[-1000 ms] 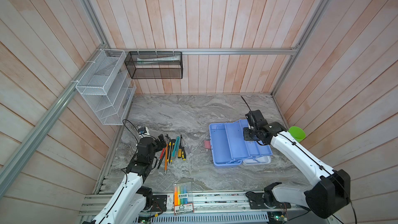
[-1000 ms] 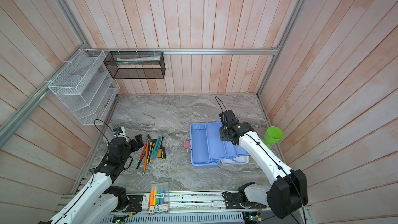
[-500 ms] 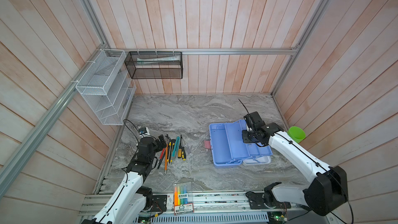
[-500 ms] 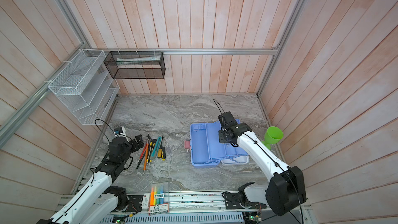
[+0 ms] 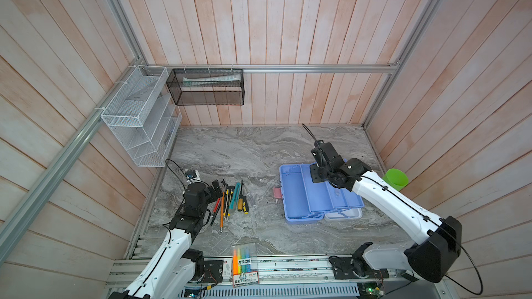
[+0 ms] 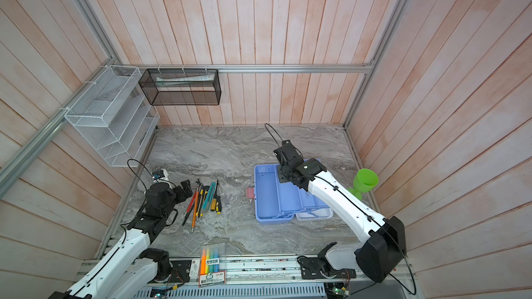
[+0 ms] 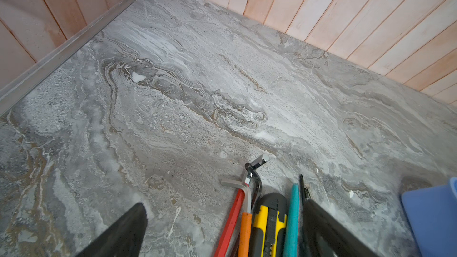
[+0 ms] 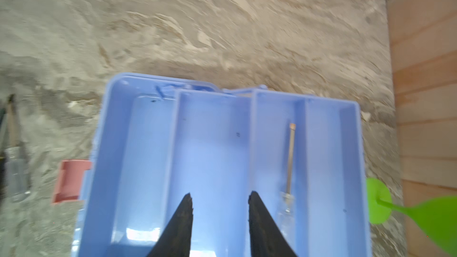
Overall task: Pack the tool kit
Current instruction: 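Move the right gripper back to the tools and grasp the second clear screwdriver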
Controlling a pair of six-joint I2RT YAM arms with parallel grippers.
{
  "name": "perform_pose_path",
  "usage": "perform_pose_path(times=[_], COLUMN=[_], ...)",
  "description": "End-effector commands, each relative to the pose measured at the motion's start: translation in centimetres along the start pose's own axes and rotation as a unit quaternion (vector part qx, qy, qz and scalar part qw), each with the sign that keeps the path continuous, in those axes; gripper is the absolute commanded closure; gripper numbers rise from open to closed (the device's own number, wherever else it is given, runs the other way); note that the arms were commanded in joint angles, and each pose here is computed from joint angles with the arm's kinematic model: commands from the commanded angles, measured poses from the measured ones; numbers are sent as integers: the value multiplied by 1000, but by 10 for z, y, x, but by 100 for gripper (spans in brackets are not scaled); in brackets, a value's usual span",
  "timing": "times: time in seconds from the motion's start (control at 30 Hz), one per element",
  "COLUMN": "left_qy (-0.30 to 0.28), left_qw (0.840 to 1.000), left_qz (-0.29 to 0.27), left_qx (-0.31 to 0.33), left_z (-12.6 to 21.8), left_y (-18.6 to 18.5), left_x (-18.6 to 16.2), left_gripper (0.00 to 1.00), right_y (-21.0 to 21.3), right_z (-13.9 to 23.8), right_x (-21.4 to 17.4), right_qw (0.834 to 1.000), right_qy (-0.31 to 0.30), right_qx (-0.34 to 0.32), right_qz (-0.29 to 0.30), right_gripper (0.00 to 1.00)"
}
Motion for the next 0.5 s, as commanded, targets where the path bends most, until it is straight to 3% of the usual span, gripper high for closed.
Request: perform_pose_path(times=[0.0, 0.2, 0.47], left_qy=[-3, -9, -8], left_qw=[1000, 1000, 1000], left_qz=[1, 5, 5], left_qx=[-5, -3, -6], left_z=[1, 3, 3], left_y=[-1, 1, 1], left_x=[2, 3, 3], left_gripper=[0, 0, 0], right_y=[49, 148, 218], right_z=[-12, -41, -79], right_x=[13, 9, -10], right_qw=[998, 980, 966], right_qy=[-33, -17, 29], right_qx=[57, 192, 232], right_qz=[22, 50, 107], right_gripper=[63, 63, 63])
Point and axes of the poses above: each gripper's point midway between its finger pads, its own z axis back along the fingers, its own y axis along the line the jaws close on, x = y × z, the point moved 8 cm from there along z, back along the fingers, and after that the axes turned 8 degrees about z, right-handed, at the moved point
